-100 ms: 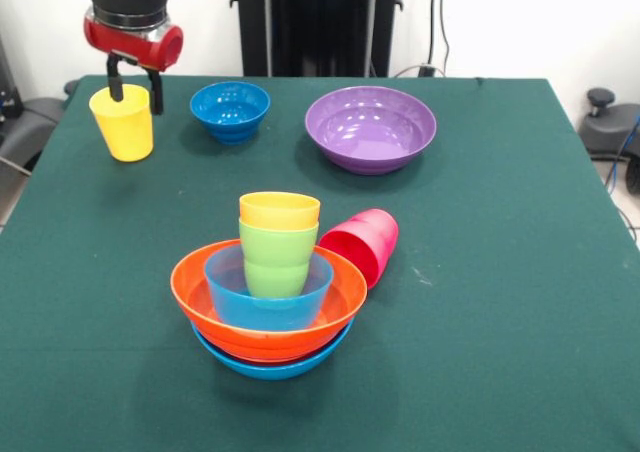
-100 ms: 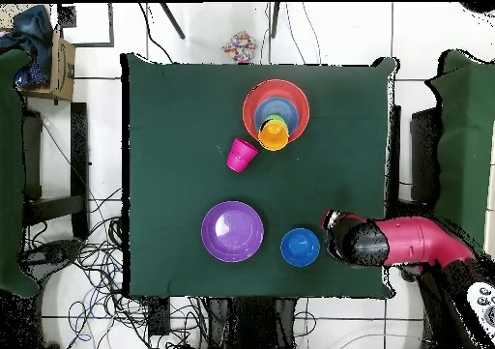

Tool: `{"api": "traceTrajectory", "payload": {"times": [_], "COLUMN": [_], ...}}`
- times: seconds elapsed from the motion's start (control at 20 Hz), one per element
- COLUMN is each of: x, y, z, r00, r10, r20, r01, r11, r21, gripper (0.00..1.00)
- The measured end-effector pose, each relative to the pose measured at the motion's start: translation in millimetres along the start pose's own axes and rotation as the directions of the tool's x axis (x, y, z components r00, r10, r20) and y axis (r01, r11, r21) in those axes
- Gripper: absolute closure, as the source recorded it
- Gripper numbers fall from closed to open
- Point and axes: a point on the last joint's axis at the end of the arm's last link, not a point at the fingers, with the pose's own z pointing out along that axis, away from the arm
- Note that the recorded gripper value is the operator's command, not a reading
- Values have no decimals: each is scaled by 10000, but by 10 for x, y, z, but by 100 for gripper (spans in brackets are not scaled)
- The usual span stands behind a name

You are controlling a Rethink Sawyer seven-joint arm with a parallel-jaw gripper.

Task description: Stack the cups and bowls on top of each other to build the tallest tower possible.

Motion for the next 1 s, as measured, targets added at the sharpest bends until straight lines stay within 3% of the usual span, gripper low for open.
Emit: {"api": "traceTrajectory", "payload": {"times": [0.6, 1.0], "x": [122, 262], "y": [15, -89], "z": [172, 351], "r00": [9991, 9978], "r10": [85, 5], "r20": [-406, -669], "r01": [-94, -23], "r11": [9997, 9996], "r21": [-225, -265], "gripper": [0, 0]}}
